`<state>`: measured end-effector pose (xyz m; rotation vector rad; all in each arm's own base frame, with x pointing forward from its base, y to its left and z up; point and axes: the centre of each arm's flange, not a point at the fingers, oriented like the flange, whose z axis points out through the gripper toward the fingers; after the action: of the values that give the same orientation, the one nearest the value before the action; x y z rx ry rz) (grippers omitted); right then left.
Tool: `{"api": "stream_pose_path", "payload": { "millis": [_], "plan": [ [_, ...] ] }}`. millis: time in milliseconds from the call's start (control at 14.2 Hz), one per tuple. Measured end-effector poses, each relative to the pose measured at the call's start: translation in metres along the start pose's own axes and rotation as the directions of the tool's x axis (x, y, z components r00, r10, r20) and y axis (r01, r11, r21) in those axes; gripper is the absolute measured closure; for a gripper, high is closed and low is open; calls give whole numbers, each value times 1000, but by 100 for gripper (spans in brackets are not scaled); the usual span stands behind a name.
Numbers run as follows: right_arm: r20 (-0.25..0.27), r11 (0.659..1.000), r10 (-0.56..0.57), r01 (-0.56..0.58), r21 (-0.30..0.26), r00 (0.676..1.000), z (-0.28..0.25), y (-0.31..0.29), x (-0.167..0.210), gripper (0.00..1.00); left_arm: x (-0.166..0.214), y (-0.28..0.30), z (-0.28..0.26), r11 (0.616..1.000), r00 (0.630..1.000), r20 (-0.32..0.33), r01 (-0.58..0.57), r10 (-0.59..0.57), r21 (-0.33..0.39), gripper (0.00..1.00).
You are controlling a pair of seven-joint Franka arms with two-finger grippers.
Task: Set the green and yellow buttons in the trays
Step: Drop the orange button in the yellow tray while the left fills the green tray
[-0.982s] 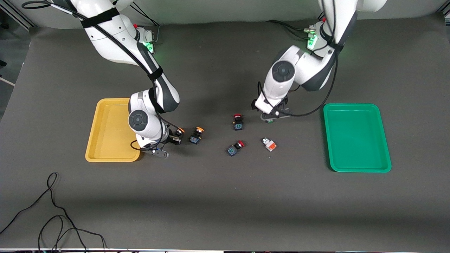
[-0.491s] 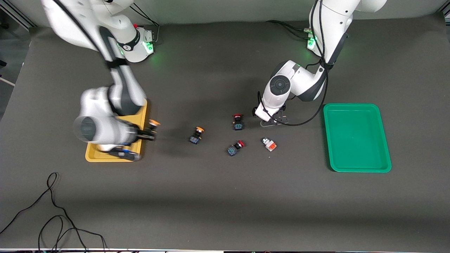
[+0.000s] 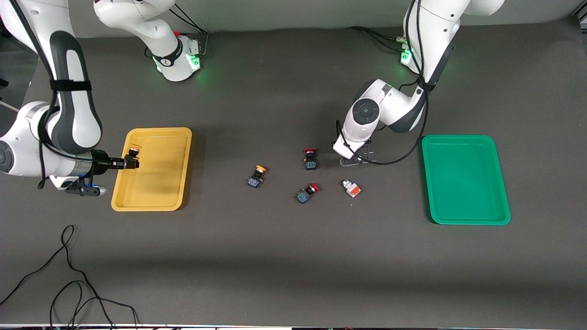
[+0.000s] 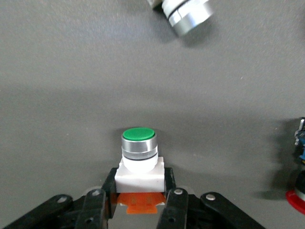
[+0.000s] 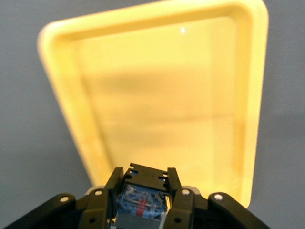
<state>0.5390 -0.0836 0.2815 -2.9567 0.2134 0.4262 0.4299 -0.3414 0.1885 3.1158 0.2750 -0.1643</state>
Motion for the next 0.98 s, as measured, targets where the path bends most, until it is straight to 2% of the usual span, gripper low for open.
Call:
{"api": "stream_pose_path", "payload": {
  "millis": [140, 351, 421, 561, 772, 842, 982],
  "plan": [
    [-21, 1000, -4, 4, -30, 1000, 36, 10, 1, 58, 12, 2, -21, 1000, 1000, -5, 12, -12, 2, 59],
    [-15, 1000, -26, 26, -6, 1000, 74, 17, 7, 58, 52, -10, -98, 1000, 1000, 1, 11, -11, 19, 59],
    [-14, 1000, -29, 29, -2, 999, 79, 18, 9, 55, 68, -23, -129, 1000, 1000, 2, 1, -1, 22, 59],
    [-15, 999, -37, 38, 11, 999, 73, 13, 11, 35, 96, -64, -180, 1000, 1000, 0, -13, 13, 19, 59],
    [13, 996, -50, 49, 76, 999, 29, -13, 14, 5, 132, -150, -204, 997, 997, 40, -74, 73, 27, 59],
    [24, 994, -55, 52, 100, 998, 5, -26, 14, 0, 148, -188, -204, 995, 994, 51, -101, 100, 20, 59],
    [7, 991, -42, 41, 131, 999, -49, -53, 12, 0, 177, -271, -194, 992, 989, 65, -129, 129, -3, 59]
  ]
}}
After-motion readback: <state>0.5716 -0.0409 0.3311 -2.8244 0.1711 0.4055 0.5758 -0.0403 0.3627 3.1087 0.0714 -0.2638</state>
